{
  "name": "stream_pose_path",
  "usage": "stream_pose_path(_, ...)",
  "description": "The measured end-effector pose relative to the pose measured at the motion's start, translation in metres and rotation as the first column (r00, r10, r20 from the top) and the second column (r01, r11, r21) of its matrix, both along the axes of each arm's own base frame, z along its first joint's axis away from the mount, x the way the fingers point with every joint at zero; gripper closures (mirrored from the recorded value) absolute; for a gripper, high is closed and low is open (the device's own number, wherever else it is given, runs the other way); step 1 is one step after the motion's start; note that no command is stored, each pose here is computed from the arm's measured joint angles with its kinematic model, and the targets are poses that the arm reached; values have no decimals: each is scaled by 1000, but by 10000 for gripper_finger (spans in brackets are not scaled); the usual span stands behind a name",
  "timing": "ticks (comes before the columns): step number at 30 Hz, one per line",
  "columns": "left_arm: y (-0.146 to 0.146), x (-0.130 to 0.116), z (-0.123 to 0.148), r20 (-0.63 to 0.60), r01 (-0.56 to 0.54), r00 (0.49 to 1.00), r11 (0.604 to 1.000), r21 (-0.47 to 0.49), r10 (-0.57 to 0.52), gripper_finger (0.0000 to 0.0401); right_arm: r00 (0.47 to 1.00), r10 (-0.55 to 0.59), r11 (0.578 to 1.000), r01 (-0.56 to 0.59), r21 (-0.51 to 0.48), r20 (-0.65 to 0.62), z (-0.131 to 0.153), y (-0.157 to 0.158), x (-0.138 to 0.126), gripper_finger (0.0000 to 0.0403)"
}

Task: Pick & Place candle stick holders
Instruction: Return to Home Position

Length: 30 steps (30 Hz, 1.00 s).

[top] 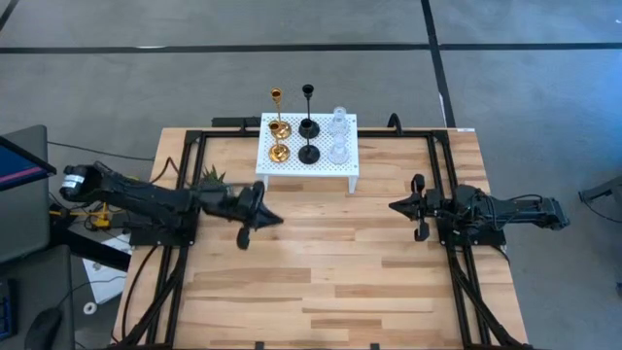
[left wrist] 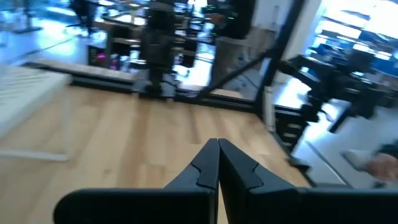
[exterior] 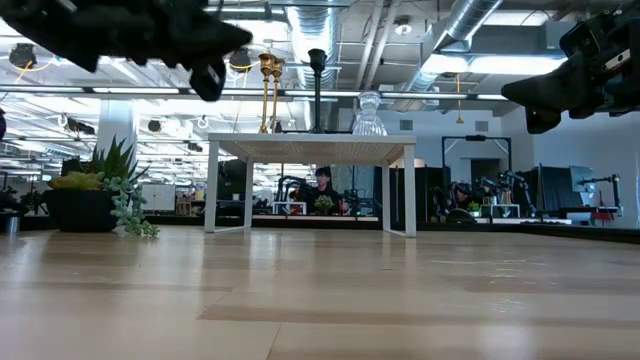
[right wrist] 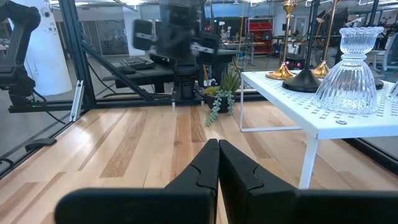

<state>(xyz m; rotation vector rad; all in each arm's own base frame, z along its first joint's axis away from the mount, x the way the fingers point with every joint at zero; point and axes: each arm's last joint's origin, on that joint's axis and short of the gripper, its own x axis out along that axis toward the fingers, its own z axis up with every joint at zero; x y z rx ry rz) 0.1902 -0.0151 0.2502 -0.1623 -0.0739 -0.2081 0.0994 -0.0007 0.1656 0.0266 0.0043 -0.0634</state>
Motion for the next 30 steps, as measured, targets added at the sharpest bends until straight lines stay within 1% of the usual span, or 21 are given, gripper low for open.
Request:
stream_pose_path(3, 13, -1, 1, 7, -41, 999, 999, -1, 41, 397, 1000, 0, 1000, 0, 0, 0, 0, 0, 0, 403)
stream_pose_path(6, 16, -8, 10, 65, -56, 996, 998, 30, 54, 397, 1000, 0, 1000, 0, 0, 0, 0, 0, 0, 403)
stream_pose_path(8, 15, -15, 16, 110, -56, 993, 997, 50, 50, 397, 1000, 0, 1000, 0, 0, 0, 0, 0, 0, 403)
stream_pose_path(12, 10, -32, 30, 199, -33, 980, 998, 59, 21, 397, 1000, 0, 1000, 0, 0, 0, 0, 0, 0, 403)
stream_pose_path(15, 6, -43, 34, 220, -19, 976, 996, 85, 0, 397, 1000, 0, 1000, 0, 0, 0, 0, 0, 0, 403)
stream_pose_path(21, 6, -56, 28, 124, -15, 992, 996, 91, 3, 397, 1000, 0, 1000, 0, 0, 0, 0, 0, 0, 403)
stream_pose_path(23, 7, -59, 25, 101, -22, 995, 994, 109, 11, 397, 1000, 0, 1000, 0, 0, 0, 0, 0, 0, 403)
stream_pose_path(26, 7, -65, 25, 95, -30, 995, 991, 128, 18, 397, 1000, 0, 1000, 0, 0, 0, 0, 0, 0, 403)
stream_pose_path(30, 7, -75, 26, 106, -33, 994, 991, 131, 20, 397, 1000, 0, 1000, 0, 0, 0, 0, 0, 0, 403)
